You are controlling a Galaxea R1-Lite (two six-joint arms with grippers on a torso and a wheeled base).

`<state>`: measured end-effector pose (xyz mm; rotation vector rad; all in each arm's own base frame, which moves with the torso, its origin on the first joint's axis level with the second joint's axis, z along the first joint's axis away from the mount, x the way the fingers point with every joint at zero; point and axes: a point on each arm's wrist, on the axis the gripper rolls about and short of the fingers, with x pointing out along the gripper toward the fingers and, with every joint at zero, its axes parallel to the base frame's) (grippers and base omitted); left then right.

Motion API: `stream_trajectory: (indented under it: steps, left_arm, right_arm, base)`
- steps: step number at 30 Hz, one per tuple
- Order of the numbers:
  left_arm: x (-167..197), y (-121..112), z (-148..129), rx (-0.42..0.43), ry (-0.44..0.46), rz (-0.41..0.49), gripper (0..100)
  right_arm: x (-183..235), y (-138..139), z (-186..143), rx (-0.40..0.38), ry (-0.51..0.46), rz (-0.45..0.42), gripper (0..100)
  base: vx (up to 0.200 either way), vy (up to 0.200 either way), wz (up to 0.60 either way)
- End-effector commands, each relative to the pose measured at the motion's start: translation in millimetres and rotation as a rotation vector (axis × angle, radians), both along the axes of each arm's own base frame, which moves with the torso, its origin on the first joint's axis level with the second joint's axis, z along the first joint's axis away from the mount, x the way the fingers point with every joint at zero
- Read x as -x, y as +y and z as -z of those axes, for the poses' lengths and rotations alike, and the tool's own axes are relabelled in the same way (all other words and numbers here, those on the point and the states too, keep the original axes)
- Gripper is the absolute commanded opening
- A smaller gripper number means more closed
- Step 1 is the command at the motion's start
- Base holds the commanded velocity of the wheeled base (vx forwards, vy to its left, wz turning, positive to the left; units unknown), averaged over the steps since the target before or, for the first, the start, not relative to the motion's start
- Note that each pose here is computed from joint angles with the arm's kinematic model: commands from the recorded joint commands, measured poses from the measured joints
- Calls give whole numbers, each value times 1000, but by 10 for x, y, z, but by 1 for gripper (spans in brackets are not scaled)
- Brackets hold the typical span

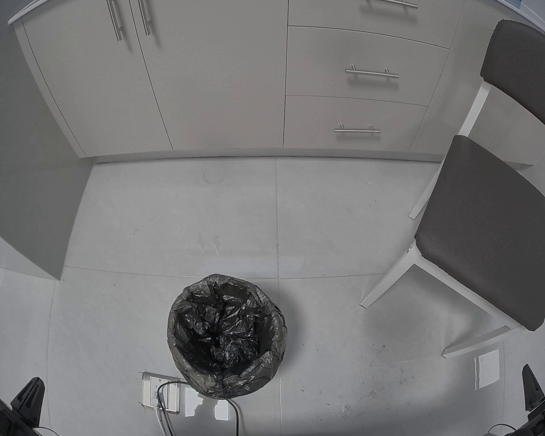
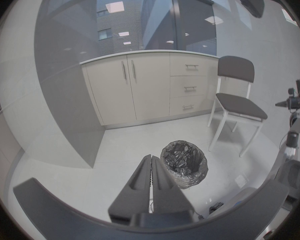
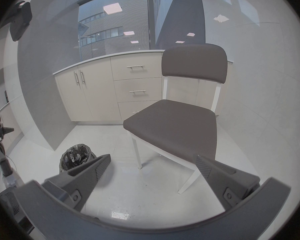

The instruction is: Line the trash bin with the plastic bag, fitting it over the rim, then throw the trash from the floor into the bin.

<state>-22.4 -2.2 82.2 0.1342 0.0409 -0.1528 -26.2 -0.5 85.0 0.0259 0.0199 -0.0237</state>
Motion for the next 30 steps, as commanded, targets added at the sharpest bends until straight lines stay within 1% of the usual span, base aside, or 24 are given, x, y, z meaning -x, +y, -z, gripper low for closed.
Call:
stream_trajectory:
  steps: [1, 4, 5, 6, 7, 11, 15, 17, 18, 19, 21, 22, 23, 24, 25, 26, 27, 29, 30]
  left_arm:
    - [34, -7, 9, 155, -26, -17, 0]
    - [34, -7, 9, 156, -26, -17, 0]
    - [33, -6, 14, 159, -24, -19, 0]
    - [33, -5, 14, 159, -24, -25, 0]
    - [34, -2, 9, 160, -27, -40, 0]
    - [34, -2, 11, 145, -27, -40, 0]
    - [37, -10, 7, 94, -31, 0, 0]
    - [37, -9, 7, 123, -27, -4, 0]
    - [37, -9, 7, 123, -27, -4, 0]
    - [33, 2, 8, 186, -27, -58, 0]
    - [36, 20, -6, 230, -36, -137, 0]
    - [35, 23, 1, 231, -33, -152, 0]
    - [33, 18, 7, 199, -31, -130, 0]
    - [32, 17, 11, 189, -29, -125, 0]
    - [35, -4, 10, 33, -41, -28, 0]
    - [37, -13, 10, -24, -49, 17, 0]
    - [38, -20, 10, -27, -50, 43, 0]
    - [40, -21, 3, -3, -48, 50, 0]
    - [44, -17, -6, 65, -38, 33, 0]
  right_arm:
    - [-6, -5, 16, -1, -37, 24, 100]
    - [-11, -1, 21, -1, -43, 3, 100]
    - [-21, 9, 51, 38, -34, -43, 100]
    - [-23, 15, 58, 60, -33, -70, 100]
    - [-22, 16, 54, 64, -35, -76, 100]
    - [-28, 14, 69, 44, -33, -65, 100]
    - [-33, 10, 86, 35, -22, -44, 100]
    - [-34, 3, 90, 29, -20, -14, 100]
    - [-34, 3, 90, 29, -20, -14, 100]
    - [-33, 2, 86, 32, -21, -10, 100]
    - [-33, 4, 89, 38, -18, -19, 100]
    - [-33, 5, 89, 38, -18, -22, 100]
    - [-33, 5, 89, 38, -18, -22, 100]
    - [-33, 5, 89, 38, -18, -22, 100]
    - [-33, 5, 89, 38, -18, -22, 100]
    - [-33, 5, 87, 38, -20, -21, 100]
    - [-33, 5, 87, 38, -20, -21, 100]
    - [-33, 5, 87, 37, -20, -22, 100]
    - [-33, 5, 87, 37, -20, -22, 100]
  base:
    - [0, 0, 0]
    - [0, 0, 0]
    - [0, 0, 0]
    - [0, 0, 0]
    - [0, 0, 0]
    - [0, 0, 0]
    - [0, 0, 0]
    - [0, 0, 0]
    - [0, 0, 0]
    - [0, 0, 0]
    - [0, 0, 0]
    - [0, 0, 0]
    - [0, 0, 0]
    - [0, 0, 0]
    - [0, 0, 0]
    - [0, 0, 0]
    - [0, 0, 0]
    - [0, 0, 0]
    - [0, 0, 0]
